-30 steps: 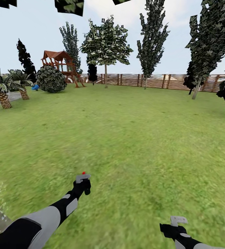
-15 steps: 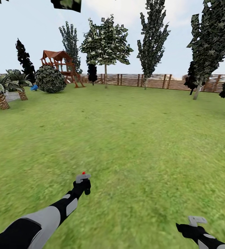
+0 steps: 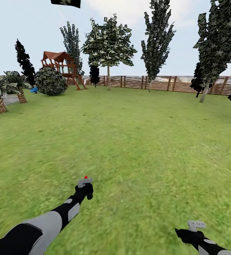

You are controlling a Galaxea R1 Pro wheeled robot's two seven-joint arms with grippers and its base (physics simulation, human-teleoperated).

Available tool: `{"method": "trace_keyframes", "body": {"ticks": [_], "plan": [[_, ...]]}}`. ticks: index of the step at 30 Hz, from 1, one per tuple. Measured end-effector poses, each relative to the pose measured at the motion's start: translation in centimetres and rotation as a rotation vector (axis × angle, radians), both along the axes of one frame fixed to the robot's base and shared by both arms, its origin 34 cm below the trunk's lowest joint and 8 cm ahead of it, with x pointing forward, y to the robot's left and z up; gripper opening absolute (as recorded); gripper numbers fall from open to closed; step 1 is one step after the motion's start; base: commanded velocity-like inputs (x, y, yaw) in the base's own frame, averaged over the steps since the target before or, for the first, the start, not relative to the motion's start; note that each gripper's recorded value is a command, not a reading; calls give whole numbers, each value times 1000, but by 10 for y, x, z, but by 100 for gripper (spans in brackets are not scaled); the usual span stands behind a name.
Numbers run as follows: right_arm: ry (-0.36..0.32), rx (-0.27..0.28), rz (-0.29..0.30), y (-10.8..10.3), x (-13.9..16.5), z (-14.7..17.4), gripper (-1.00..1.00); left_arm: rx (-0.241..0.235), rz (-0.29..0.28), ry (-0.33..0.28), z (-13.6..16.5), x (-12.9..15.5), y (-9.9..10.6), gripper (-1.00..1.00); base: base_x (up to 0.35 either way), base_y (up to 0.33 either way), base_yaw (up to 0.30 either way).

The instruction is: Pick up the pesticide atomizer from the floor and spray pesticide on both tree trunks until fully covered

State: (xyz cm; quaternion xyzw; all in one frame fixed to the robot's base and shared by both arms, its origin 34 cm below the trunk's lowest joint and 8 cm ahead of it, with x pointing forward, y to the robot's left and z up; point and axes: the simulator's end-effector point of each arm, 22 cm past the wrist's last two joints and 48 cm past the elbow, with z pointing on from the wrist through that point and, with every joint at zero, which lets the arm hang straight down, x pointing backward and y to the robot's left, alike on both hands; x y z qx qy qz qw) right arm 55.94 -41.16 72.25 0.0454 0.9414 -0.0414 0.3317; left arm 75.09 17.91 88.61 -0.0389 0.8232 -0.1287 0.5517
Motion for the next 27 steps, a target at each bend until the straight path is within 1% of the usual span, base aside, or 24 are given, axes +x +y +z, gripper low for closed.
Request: {"method": "trace_keyframes", "body": {"ticks": [2,6,27], "plan": [[-2,10,6,10,1,-2,100,0,0,0,0,0,0,-100,349,0,0],[-3,15,9,15,2,-2,100,0,1,0,0,0,0,-100,350,0,0],[-8,17,10,17,3,0,100,0,0,-3,2,0,0,-100,350,0,20]]}}
